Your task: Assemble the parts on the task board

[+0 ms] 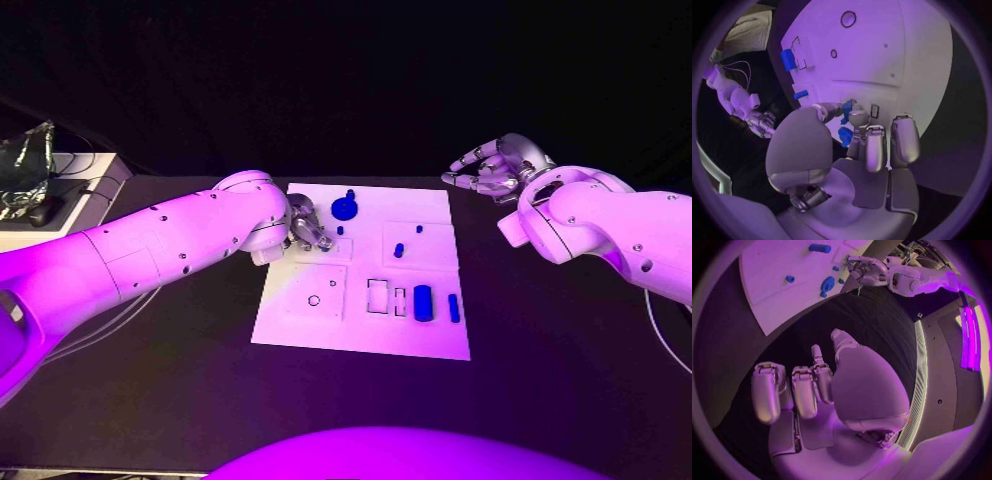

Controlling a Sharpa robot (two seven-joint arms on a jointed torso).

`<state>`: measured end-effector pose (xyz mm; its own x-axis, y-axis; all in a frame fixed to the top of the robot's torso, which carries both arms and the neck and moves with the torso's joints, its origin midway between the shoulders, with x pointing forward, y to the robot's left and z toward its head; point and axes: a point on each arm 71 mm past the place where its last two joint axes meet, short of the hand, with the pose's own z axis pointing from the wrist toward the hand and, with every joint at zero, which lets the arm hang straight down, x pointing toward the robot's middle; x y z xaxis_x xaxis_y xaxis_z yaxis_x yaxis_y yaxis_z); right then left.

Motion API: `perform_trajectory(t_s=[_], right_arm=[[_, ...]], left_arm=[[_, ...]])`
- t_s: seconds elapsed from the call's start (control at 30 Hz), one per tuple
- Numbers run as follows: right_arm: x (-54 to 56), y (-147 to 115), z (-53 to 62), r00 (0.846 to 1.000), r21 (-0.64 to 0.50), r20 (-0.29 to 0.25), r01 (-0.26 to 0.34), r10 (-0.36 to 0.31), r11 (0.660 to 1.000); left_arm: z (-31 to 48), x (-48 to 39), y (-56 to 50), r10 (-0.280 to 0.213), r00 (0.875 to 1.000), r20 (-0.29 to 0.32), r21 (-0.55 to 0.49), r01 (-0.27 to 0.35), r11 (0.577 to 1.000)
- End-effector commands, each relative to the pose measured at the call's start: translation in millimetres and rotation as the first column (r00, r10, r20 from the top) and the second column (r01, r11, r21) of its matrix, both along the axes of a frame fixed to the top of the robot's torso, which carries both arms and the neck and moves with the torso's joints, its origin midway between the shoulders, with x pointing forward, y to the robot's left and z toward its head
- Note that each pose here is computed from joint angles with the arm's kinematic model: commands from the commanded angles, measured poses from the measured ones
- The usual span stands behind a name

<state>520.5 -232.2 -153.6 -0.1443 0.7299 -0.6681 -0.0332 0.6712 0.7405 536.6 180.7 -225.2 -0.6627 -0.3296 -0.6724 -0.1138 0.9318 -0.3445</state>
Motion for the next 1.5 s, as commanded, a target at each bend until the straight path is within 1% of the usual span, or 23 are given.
perform_trajectory(t_s=[0.03, 0.27, 0.7, 1.0, 1.5], right_arm=[[-0.2, 1.6, 0.1, 1.000, -0.005, 0.002, -0.019, 0.019, 1.000], [-0.3, 1.7, 0.0, 1.000, -0.005, 0.002, -0.019, 0.019, 1.000], [-0.4, 1.2, 0.1, 1.000, -0.005, 0.002, -0.019, 0.019, 1.000], [-0.6, 1.0, 0.1, 1.000, -0.005, 0.002, -0.019, 0.019, 1.000], [-0.5, 0.8, 0.1, 1.000, -0.005, 0.002, -0.018, 0.018, 1.000]], left_arm=[[-3.9, -1.0, 4.5, 0.006, 1.000, -0.010, 0.043, -0.005, 0.999], [-4.2, -1.6, 4.3, 0.000, 1.000, -0.018, 0.043, 0.001, 0.999], [-4.5, -1.2, 7.3, 0.002, 1.000, -0.017, 0.055, -0.001, 0.999], [-4.5, -1.6, 5.1, -0.003, 1.000, -0.020, 0.047, 0.004, 0.999], [-5.2, -1.5, 3.6, 0.004, 1.000, -0.029, 0.024, -0.003, 1.000]])
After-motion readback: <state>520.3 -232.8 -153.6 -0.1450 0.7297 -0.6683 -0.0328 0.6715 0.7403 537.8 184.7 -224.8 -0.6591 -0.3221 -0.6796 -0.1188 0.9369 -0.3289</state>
